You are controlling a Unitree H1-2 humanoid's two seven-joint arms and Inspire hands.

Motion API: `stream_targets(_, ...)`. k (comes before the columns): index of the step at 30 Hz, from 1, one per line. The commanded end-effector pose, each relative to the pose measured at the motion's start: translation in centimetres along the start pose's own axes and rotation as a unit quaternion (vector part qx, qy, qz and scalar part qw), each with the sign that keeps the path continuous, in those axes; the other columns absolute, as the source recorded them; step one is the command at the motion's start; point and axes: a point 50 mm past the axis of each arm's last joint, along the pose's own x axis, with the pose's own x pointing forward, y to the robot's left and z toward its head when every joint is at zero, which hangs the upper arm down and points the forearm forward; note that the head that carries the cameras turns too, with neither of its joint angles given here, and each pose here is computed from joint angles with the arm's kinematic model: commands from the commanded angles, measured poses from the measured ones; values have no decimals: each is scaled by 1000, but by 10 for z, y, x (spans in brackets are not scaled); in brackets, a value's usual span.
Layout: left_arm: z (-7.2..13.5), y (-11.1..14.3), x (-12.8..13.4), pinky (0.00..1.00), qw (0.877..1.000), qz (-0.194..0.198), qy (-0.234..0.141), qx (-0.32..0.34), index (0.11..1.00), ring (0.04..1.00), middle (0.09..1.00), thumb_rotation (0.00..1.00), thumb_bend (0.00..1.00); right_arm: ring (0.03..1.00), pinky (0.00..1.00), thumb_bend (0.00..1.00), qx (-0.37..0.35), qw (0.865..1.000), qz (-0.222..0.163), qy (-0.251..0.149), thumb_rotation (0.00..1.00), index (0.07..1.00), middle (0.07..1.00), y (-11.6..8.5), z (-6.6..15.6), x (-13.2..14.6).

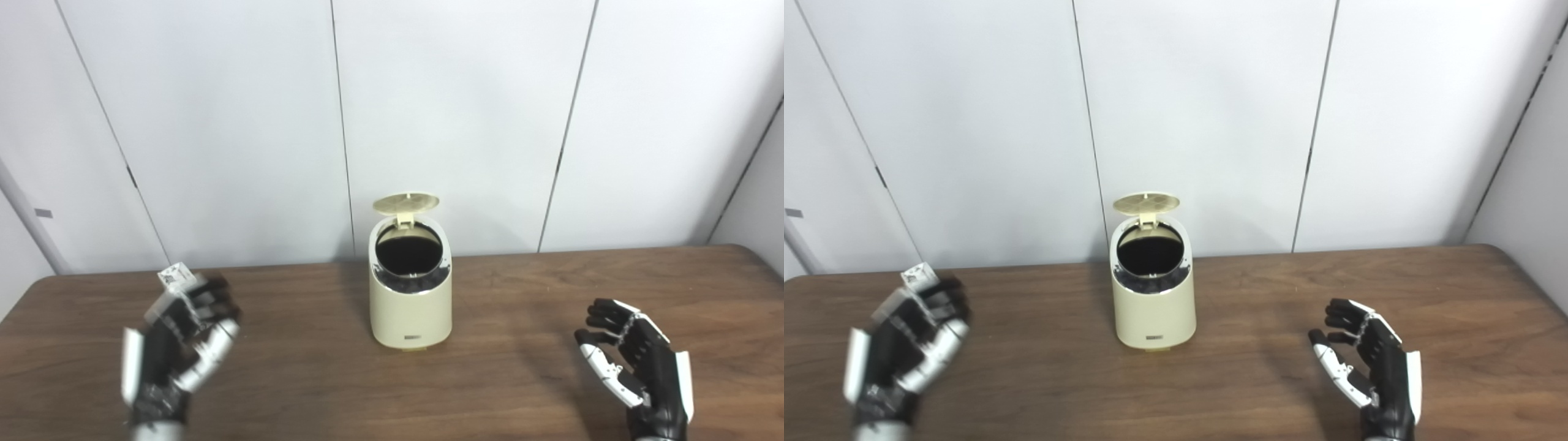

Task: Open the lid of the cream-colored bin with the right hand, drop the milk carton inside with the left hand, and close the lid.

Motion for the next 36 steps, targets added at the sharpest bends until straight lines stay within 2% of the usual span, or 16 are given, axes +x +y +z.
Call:
stream_targets(1, 28, 16, 28, 589, 998, 1, -54, 31, 780, 695, 746, 238, 615, 630, 543, 320, 8, 1000, -10, -3, 125, 637, 646, 0, -6, -1)
stream_targets(3, 34, 28, 41, 609, 997, 2, -58, 50, 788, 711, 755, 219, 653, 623, 536, 312, 7, 1000, -11, -4, 111, 632, 642, -1, -7, 0)
stream_targets(6, 32, 47, 57, 680, 996, -20, -44, 70, 844, 786, 820, 327, 799, 629, 543, 296, 2, 1000, -8, -3, 109, 635, 649, -2, -7, 1)
stream_targets(10, 22, 58, 64, 773, 994, -42, -21, 95, 912, 873, 904, 416, 872, 637, 554, 293, 3, 1000, -9, 0, 88, 639, 656, -5, -9, 3)
stream_targets(12, 16, 62, 65, 783, 994, -46, -10, 100, 934, 903, 931, 426, 900, 638, 559, 304, 0, 1000, -10, 3, 128, 642, 657, -7, -9, 3)
stream_targets(20, -24, 63, 59, 912, 989, -65, 31, 130, 998, 964, 981, 384, 938, 633, 562, 314, -11, 1000, -12, 0, 143, 635, 650, -14, -14, 6)
stream_targets(23, -33, 62, 57, 959, 986, -79, 45, 141, 1000, 991, 998, 412, 993, 640, 576, 321, -9, 1000, -13, 5, 152, 635, 651, -18, -17, 7)
stream_targets(26, -39, 61, 58, 989, 983, -96, 65, 143, 1000, 1000, 1000, 408, 1000, 646, 584, 328, -10, 1000, -14, 7, 160, 638, 653, -21, -18, 8)
stream_targets(29, -45, 63, 62, 999, 981, -107, 83, 136, 1000, 1000, 1000, 400, 1000, 649, 591, 329, -7, 1000, -16, 11, 144, 638, 654, -23, -19, 9)
stream_targets(34, -53, 65, 67, 997, 979, -107, 97, 144, 1000, 1000, 1000, 382, 1000, 642, 583, 335, -9, 1000, -17, 10, 171, 634, 646, -26, -21, 12)
stream_targets(36, -57, 66, 69, 977, 977, -104, 105, 152, 1000, 1000, 1000, 375, 1000, 646, 587, 335, -4, 1000, -19, 13, 144, 635, 649, -28, -22, 13)
